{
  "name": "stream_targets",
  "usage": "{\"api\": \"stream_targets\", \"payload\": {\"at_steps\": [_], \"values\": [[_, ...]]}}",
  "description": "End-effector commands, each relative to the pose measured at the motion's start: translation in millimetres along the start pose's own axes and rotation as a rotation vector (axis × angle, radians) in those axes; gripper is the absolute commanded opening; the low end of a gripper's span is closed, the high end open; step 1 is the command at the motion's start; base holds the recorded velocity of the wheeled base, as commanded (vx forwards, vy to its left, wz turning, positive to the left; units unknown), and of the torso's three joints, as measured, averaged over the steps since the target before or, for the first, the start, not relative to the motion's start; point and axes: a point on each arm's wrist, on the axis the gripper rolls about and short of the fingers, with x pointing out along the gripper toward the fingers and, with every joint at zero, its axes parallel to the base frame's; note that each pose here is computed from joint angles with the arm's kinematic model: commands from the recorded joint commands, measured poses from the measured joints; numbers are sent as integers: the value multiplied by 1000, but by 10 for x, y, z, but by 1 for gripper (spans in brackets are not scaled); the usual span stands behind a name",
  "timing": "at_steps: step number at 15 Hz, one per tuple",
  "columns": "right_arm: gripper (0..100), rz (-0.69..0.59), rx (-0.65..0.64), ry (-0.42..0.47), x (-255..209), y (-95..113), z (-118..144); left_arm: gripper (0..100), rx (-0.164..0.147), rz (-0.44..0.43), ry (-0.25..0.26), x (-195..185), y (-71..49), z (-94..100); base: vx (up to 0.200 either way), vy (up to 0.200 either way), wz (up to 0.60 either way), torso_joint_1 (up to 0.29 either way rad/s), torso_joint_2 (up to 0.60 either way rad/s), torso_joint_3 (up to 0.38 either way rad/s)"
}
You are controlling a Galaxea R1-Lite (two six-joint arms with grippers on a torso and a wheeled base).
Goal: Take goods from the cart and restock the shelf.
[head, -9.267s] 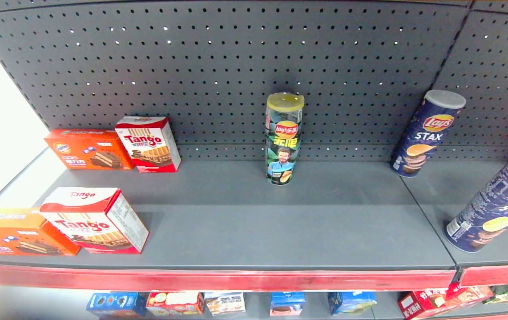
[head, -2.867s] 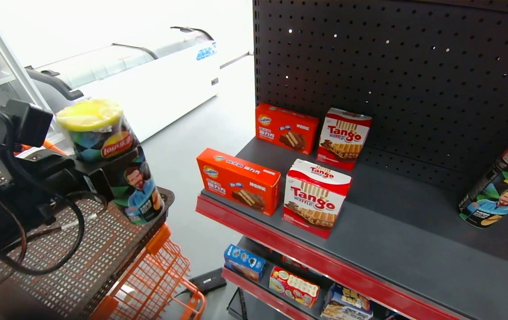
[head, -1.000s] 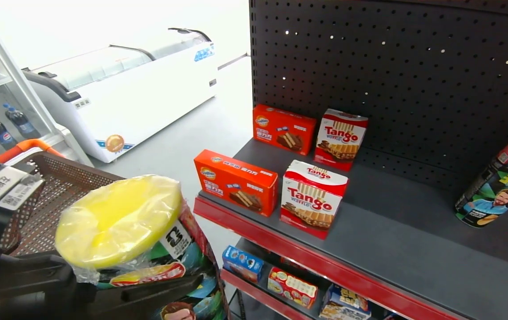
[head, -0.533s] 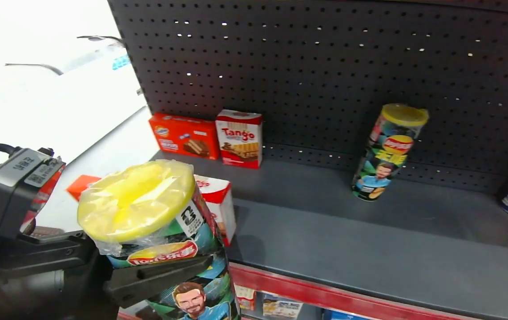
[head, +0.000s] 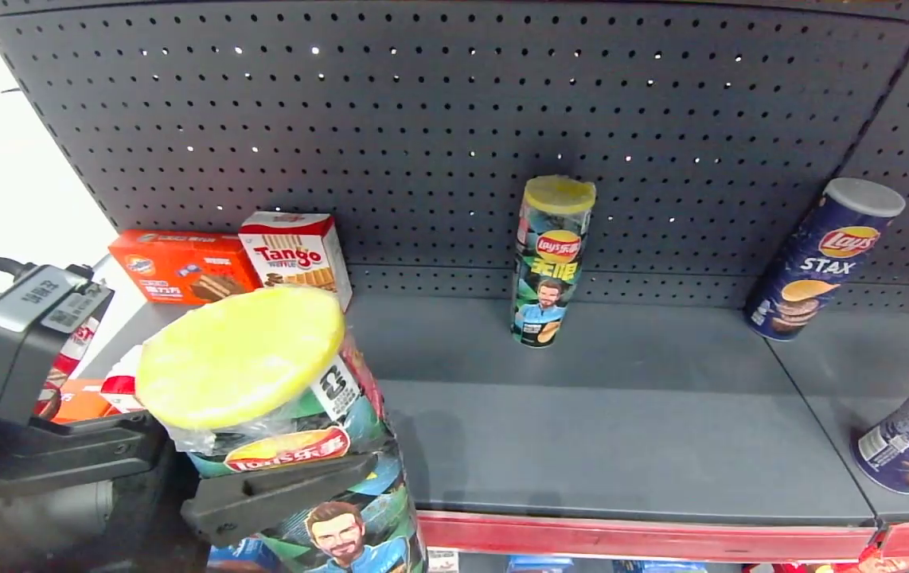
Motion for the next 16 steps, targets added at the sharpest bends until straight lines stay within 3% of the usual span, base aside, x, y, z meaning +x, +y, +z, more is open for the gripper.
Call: {"api": "stream_targets", "payload": {"at_steps": [1, 16], "values": [[100, 1, 0, 3, 1, 0, -1, 0, -2, 0, 2, -2, -1, -6, 0, 0, 0, 0, 0, 0], [100, 6, -2, 4, 1, 0, -2, 0, -16, 37, 22, -24, 64, -66, 0, 0, -40, 0, 0, 0]]}}
